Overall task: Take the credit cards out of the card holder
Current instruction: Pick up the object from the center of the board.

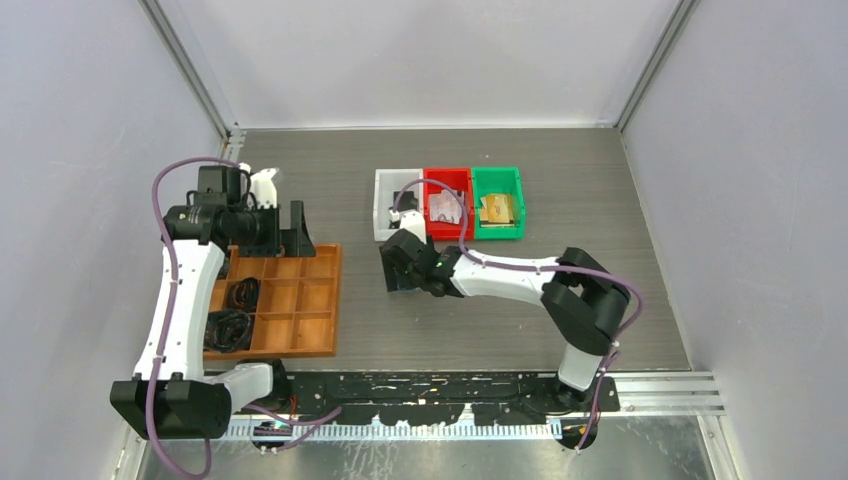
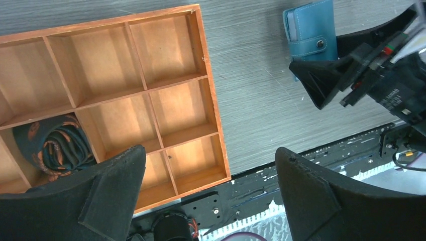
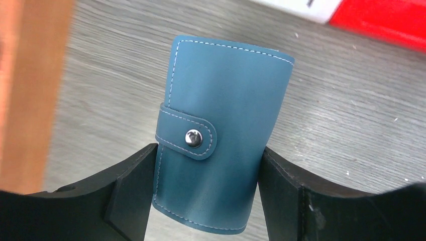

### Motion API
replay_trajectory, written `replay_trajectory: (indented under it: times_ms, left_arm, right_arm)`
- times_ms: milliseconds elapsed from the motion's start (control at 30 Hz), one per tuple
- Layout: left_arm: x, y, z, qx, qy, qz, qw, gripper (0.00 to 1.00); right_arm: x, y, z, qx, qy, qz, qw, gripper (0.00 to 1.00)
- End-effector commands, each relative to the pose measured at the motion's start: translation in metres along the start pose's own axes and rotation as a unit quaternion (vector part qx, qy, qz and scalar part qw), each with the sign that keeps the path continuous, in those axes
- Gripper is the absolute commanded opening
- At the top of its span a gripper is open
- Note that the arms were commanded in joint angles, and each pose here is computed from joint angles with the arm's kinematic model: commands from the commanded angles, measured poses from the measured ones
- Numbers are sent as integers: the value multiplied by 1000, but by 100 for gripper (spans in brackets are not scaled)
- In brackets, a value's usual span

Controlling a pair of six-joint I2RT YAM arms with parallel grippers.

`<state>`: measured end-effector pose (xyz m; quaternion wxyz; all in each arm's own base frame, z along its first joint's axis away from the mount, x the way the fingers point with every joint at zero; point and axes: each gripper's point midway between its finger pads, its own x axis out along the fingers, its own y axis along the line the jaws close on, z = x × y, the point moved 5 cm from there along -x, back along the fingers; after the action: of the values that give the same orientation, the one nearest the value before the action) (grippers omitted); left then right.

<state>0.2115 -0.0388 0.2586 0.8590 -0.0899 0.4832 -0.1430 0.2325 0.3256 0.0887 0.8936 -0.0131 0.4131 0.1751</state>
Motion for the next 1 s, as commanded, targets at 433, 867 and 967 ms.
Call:
replay_trajectory:
  times_ms: [433,867,967]
  left_arm:
    - [-25,-56,10,-63,-58,-170,982,100]
    - [-32,-72,13,-100,-71,-228,966,86]
    - [-36,-73,13,-96,-70,-231,966,83]
  right_arm:
    - [-144,94,120,37,-242,252,936,70]
    - [-191,127,137,38,-271,321,907,71]
    - [-198,131,141,42,-276,331,902,71]
